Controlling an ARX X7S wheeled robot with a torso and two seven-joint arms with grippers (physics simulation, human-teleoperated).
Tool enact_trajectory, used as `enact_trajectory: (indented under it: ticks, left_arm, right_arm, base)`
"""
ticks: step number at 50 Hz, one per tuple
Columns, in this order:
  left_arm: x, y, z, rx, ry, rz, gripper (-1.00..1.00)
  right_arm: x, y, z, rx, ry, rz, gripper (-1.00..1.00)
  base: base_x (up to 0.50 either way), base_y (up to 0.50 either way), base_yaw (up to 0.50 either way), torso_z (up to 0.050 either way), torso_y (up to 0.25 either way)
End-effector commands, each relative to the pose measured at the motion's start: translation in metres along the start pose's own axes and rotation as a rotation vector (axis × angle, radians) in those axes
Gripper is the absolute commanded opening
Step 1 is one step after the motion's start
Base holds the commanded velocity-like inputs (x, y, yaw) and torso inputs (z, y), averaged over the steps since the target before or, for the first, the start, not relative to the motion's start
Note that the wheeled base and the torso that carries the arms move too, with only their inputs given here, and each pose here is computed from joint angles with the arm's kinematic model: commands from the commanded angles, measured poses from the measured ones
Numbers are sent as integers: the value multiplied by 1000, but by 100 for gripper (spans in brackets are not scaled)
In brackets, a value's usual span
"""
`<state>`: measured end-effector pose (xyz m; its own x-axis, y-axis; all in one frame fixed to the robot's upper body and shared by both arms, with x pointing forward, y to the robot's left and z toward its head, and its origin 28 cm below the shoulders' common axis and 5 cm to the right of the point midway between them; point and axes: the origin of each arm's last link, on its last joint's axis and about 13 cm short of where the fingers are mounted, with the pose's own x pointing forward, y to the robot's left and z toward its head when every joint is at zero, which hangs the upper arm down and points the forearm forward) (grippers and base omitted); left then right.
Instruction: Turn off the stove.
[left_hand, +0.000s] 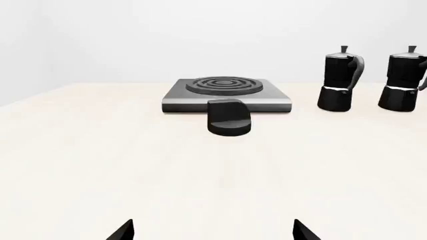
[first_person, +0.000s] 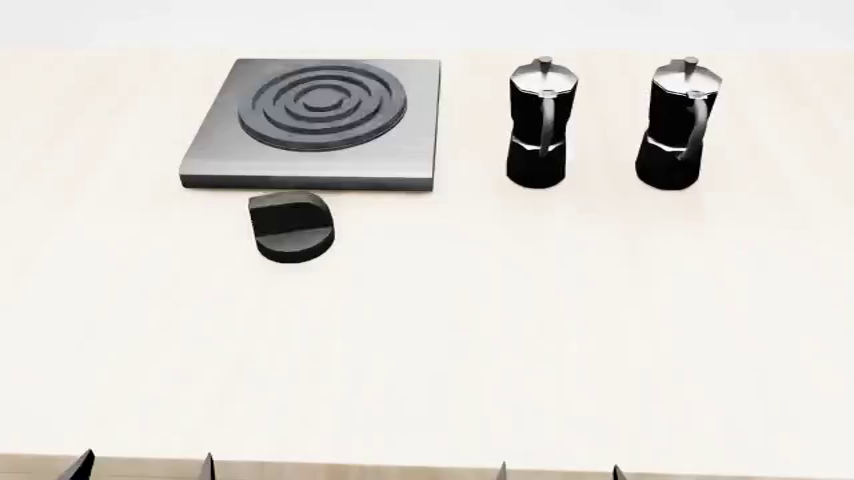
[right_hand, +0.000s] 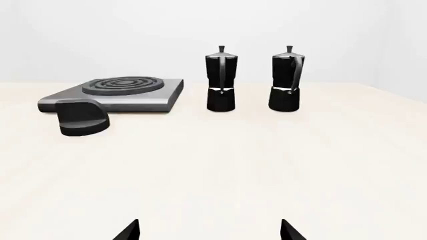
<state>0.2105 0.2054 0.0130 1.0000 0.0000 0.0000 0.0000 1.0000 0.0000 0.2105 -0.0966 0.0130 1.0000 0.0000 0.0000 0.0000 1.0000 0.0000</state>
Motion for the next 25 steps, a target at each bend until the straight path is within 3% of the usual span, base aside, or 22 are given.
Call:
enact_trajectory:
  ticks: [1,25]
  left_arm:
    - [5,0,3,-22,-12,13,100]
    - [8,3,7,-28,-53,51,100]
  right_arm:
    - [2,-1,-2,17,13,0,100]
    - [1,1,1,11,-11,-3,100]
  base:
    - [0,0,0,0,0]
    - [0,0,0,0,0]
